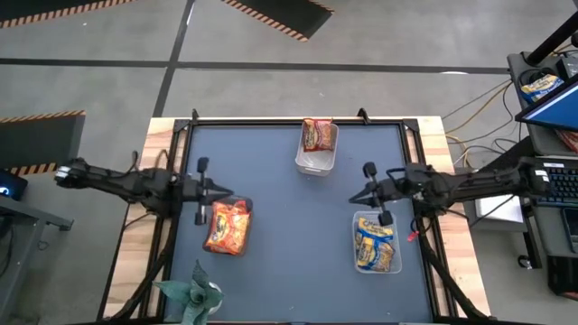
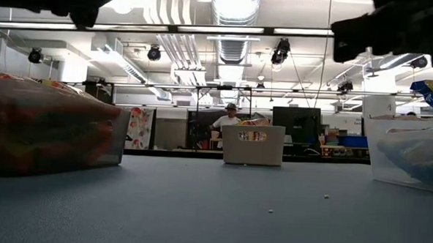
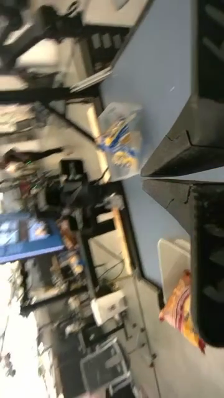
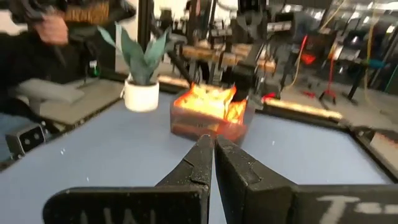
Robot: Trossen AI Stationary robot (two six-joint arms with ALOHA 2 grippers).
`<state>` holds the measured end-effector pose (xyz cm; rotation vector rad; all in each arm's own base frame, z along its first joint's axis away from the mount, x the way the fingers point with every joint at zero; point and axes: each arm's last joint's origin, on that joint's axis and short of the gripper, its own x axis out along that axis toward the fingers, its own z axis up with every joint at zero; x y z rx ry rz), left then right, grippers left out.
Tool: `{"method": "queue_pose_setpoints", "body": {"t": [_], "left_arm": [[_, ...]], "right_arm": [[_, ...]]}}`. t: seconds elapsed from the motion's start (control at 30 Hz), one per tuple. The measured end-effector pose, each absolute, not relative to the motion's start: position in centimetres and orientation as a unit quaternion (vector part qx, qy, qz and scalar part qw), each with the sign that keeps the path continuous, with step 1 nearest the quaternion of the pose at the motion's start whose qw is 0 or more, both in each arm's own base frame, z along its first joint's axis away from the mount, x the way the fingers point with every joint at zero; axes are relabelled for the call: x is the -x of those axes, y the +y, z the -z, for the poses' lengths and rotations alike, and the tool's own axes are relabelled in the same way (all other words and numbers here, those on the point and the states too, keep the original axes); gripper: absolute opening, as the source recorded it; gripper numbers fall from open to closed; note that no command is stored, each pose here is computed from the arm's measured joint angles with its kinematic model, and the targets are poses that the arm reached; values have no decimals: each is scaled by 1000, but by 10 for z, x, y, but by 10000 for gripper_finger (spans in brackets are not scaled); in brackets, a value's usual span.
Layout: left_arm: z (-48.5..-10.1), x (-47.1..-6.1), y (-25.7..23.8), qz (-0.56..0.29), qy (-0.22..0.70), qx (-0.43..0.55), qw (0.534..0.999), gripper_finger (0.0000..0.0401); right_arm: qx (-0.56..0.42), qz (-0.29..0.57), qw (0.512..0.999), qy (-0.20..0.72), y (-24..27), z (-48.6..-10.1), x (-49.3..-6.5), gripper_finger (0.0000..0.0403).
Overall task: Sort Maruchan noodles
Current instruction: Return to Home Position
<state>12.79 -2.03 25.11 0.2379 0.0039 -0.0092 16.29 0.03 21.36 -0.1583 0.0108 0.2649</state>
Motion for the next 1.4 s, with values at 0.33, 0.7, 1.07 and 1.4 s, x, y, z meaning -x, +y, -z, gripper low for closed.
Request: {"method": "queue_pose_setpoints", "body": {"t": [0.33, 0.7, 1.07, 1.4], "left_arm": [[-238, -90, -3, -59, -91, -86, 990, 0], [-198, -93, -4, -50, -149, -63, 986, 0], [-194, -95, -4, -45, -137, -36, 989, 0], [-194, -96, -4, -45, -130, -37, 990, 0]], "right_arm": [[77, -124, 984, -103, 3, -212, -113, 9], [111, -117, 975, -150, 4, -196, -91, 9], [14, -89, 994, -62, 1, -179, -97, 9], [62, -88, 993, -46, 1, -175, -99, 9]]}}
